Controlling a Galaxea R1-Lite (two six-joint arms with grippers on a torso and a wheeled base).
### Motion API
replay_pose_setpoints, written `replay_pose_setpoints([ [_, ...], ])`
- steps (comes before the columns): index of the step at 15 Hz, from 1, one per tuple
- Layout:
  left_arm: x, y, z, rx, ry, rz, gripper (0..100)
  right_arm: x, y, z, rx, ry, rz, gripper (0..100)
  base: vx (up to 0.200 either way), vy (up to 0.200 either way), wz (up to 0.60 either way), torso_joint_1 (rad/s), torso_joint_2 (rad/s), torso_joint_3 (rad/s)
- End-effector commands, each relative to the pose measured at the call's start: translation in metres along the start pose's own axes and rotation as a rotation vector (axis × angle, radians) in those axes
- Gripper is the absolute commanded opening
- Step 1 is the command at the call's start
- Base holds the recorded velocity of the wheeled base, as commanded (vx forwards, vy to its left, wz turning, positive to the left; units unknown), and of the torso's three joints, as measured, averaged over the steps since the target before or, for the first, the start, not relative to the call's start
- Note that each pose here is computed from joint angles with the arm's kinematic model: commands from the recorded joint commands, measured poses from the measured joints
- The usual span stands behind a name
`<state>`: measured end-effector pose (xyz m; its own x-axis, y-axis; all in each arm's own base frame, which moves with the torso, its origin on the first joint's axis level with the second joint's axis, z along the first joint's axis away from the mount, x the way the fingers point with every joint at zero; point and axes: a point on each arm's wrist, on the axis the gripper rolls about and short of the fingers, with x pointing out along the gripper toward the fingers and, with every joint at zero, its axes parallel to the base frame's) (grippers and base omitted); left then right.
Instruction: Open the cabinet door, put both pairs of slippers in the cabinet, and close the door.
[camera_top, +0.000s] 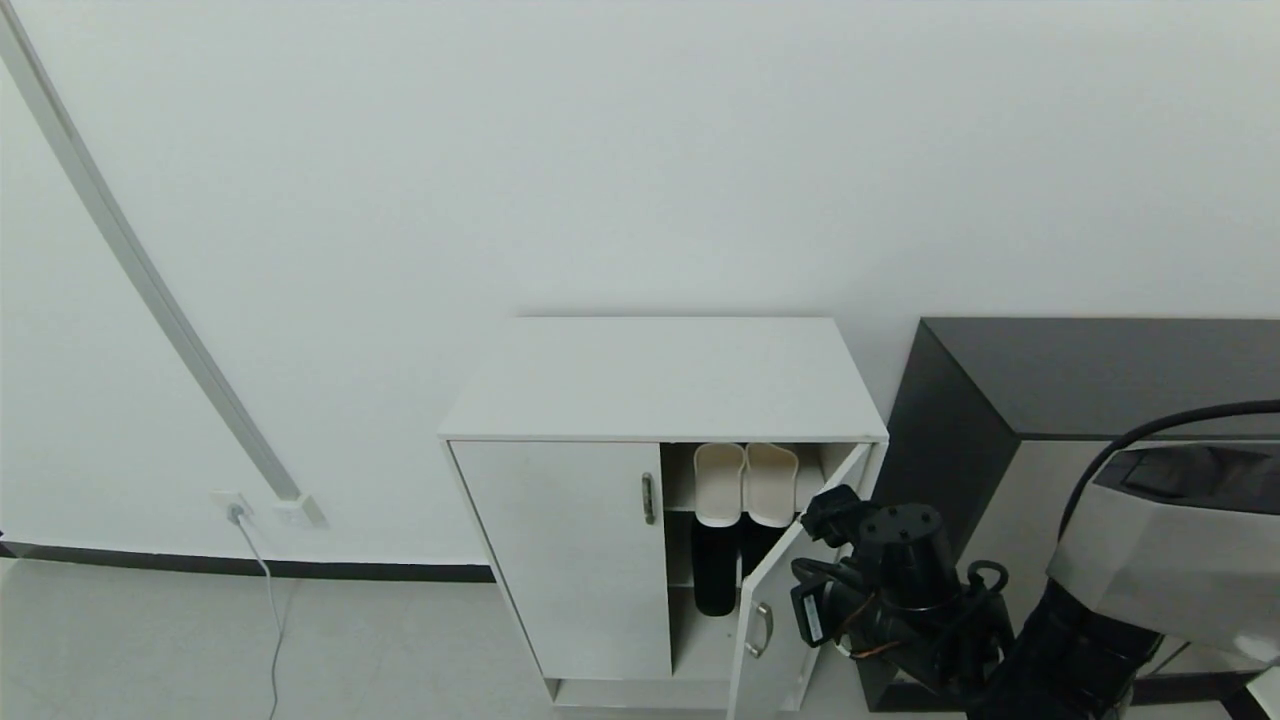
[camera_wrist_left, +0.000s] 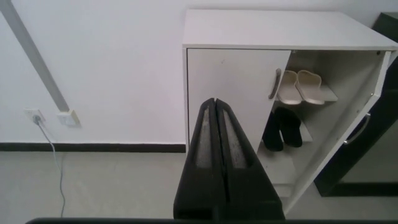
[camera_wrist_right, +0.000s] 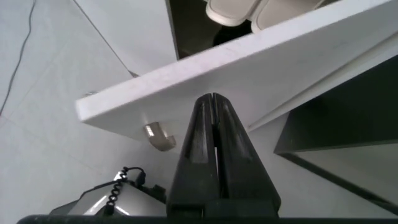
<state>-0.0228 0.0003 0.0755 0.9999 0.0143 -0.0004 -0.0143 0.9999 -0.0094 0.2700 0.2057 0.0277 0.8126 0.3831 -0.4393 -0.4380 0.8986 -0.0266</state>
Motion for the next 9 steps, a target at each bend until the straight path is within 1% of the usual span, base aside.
replay_pose_setpoints([
  [1, 0.0, 0.0, 0.0, 0.0, 0.0, 0.0, 0, 0.011, 0.002, -0.001, 0.002, -0.001, 0.0, 0, 0.0, 0.0, 0.0, 0.0, 0.0, 0.0],
  [4, 0.0, 0.0, 0.0, 0.002, 0.0, 0.0, 0, 0.023, 0.004, 0.001, 0.005, -0.019, 0.001, 0, 0.0, 0.0, 0.0, 0.0, 0.0, 0.0],
  [5, 0.0, 0.0, 0.0, 0.011, 0.0, 0.0, 0, 0.032, 0.006, 0.004, 0.009, -0.036, 0.002, 0, 0.0, 0.0, 0.0, 0.0, 0.0, 0.0],
  [6, 0.0, 0.0, 0.0, 0.008, 0.0, 0.0, 0, 0.038, 0.008, 0.007, 0.012, -0.052, 0.003, 0, 0.0, 0.0, 0.0, 0.0, 0.0, 0.0],
  [7, 0.0, 0.0, 0.0, 0.012, 0.0, 0.0, 0, 0.044, 0.009, 0.011, 0.016, -0.07, 0.003, 0, 0.0, 0.0, 0.0, 0.0, 0.0, 0.0],
  [9, 0.0, 0.0, 0.0, 0.006, 0.0, 0.0, 0, 0.056, 0.01, 0.015, 0.023, -0.096, 0.002, 0, 0.0, 0.0, 0.0, 0.0, 0.0, 0.0],
])
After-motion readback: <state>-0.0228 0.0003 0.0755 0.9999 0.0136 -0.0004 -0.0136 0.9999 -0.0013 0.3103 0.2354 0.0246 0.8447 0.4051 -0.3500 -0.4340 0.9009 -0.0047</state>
